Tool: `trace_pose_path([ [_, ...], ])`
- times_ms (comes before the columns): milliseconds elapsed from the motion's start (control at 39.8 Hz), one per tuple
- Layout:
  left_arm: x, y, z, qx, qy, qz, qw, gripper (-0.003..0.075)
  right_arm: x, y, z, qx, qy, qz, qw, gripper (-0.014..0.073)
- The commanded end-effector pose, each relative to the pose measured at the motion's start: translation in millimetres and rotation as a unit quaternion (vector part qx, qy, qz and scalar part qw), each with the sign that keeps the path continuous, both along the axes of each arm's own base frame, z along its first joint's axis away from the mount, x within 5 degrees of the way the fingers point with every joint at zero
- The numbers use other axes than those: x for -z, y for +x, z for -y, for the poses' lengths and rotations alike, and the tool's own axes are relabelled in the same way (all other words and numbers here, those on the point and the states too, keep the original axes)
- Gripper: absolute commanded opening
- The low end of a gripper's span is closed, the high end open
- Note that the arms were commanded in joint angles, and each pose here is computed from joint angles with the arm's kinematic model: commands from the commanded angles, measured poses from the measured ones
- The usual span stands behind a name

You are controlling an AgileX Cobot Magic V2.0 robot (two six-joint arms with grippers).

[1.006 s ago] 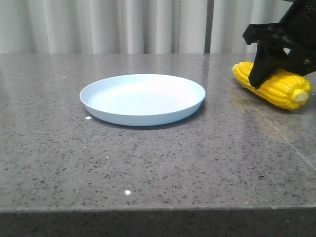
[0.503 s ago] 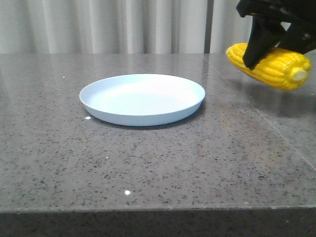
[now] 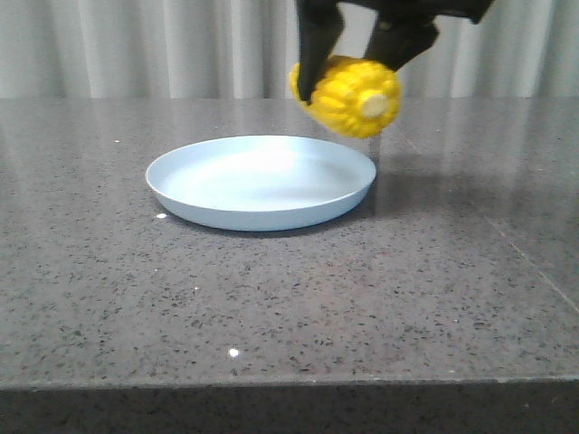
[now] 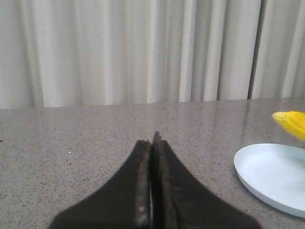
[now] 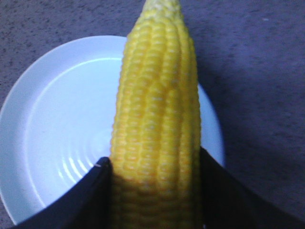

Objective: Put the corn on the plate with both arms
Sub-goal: 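Carry the corn cob with the right gripper over the plate and lower it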

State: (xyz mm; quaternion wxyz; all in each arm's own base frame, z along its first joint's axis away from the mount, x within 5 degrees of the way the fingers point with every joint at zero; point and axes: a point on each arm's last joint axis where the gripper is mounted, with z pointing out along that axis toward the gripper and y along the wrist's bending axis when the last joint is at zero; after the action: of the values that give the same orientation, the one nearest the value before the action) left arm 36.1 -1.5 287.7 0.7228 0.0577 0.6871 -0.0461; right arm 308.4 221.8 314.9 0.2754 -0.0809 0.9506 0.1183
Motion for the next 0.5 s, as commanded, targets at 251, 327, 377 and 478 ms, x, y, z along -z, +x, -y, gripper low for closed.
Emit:
trace_pose_path([
  [251, -14, -2, 1, 0.01, -0.014, 0.042, 0.999, -0.002, 2, 13, -25, 0.055, 0.039, -0.008, 0.998, 0.0028],
  [327, -14, -2, 1, 0.01, -0.014, 0.042, 0.999, -0.002, 8, 13, -24, 0.061, 0.026, -0.024, 0.998, 0.0029],
  [377, -14, -2, 1, 0.01, -0.014, 0.042, 0.999, -0.002, 12, 13, -25, 0.063, 0.019, -0.034, 0.997, 0.0049],
  [478, -14, -2, 1, 0.01, -0.014, 0.042, 0.999, -0.002, 13, 12, -25, 0.064, 0.017, -0.041, 0.997, 0.0158],
])
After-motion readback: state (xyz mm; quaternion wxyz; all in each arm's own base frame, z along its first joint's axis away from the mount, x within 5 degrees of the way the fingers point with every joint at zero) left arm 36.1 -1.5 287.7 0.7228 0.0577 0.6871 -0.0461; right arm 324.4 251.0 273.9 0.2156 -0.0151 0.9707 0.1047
